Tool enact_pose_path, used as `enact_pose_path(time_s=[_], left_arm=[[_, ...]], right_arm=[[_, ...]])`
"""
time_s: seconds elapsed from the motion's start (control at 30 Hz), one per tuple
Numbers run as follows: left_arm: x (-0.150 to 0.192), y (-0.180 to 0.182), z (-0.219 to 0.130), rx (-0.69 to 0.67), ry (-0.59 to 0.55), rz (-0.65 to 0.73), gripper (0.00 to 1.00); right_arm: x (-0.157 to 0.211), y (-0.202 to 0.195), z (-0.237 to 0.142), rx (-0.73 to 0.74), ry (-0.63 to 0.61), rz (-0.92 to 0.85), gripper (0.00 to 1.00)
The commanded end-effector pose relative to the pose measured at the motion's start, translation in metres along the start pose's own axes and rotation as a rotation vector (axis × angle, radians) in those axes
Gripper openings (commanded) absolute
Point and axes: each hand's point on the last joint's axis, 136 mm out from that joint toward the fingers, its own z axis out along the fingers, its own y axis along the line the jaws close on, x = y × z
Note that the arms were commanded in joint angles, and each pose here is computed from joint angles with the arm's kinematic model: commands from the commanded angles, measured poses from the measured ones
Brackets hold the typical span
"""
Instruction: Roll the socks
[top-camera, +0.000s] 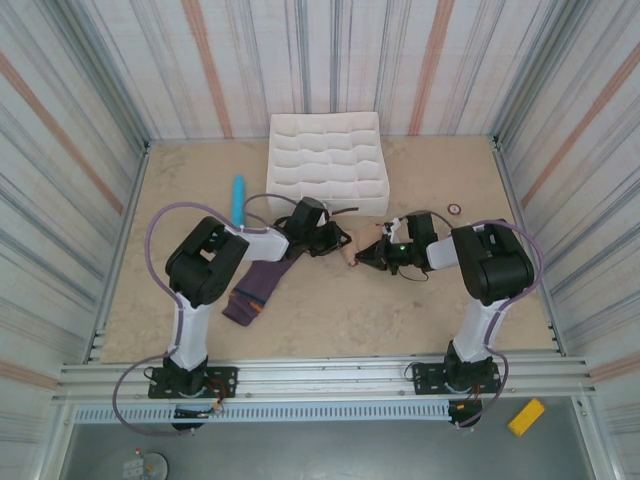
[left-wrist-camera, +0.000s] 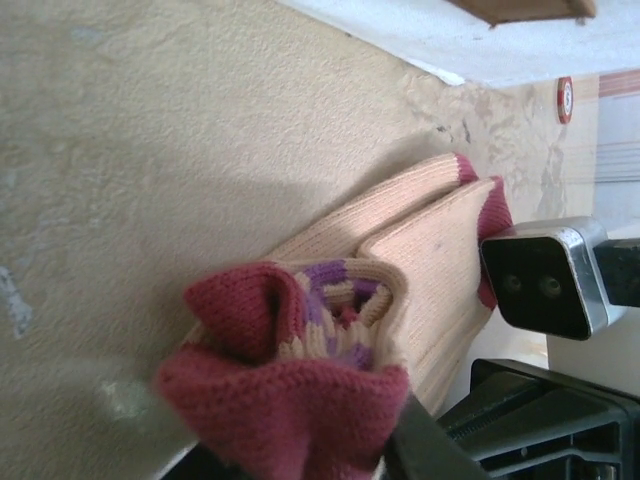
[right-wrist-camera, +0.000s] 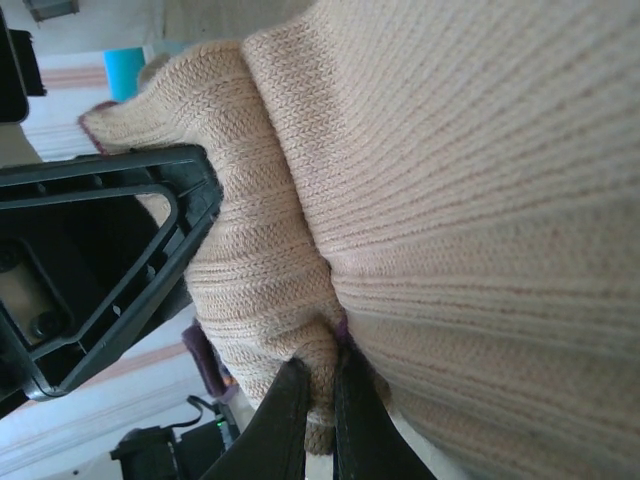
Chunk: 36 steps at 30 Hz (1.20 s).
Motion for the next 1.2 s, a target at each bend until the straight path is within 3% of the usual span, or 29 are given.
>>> enact_pose_path(time_s=[0.0,0.1,0.33,0.43,0.77,1.17], left_arm=[[0.024,0.035,0.001,-0.123,0.100,-0.052,0.13],[0.028,0.037,-0.008,-0.172,0.124,-0.052,0.11],[0.038,0.038,-0.034,-0.245,0.162,-0.075,0.09],[0.042,0.039,-0.045,-0.263,0.161,-0.078,0.10],[0.065,0.050,-0.058,-0.260,0.180,-0.157,0.09],[0.073,0.055,-0.059,-0.262,0.175,-0.177,0.09]], right_arm=[[0.024,-0.070,-0.014,0.326,-0.014,0.118,0.08],[0.021,-0.054,-0.023,0.369,-0.053,0.003,0.22],[0.024,0.005,-0.039,0.502,-0.177,-0.401,0.36],[0.034,0.031,-0.037,0.563,-0.215,-0.611,0.51],[0.077,0.076,-0.010,0.663,-0.328,-1.143,0.53],[0.076,0.062,0.023,0.759,-0.365,-1.214,0.53]])
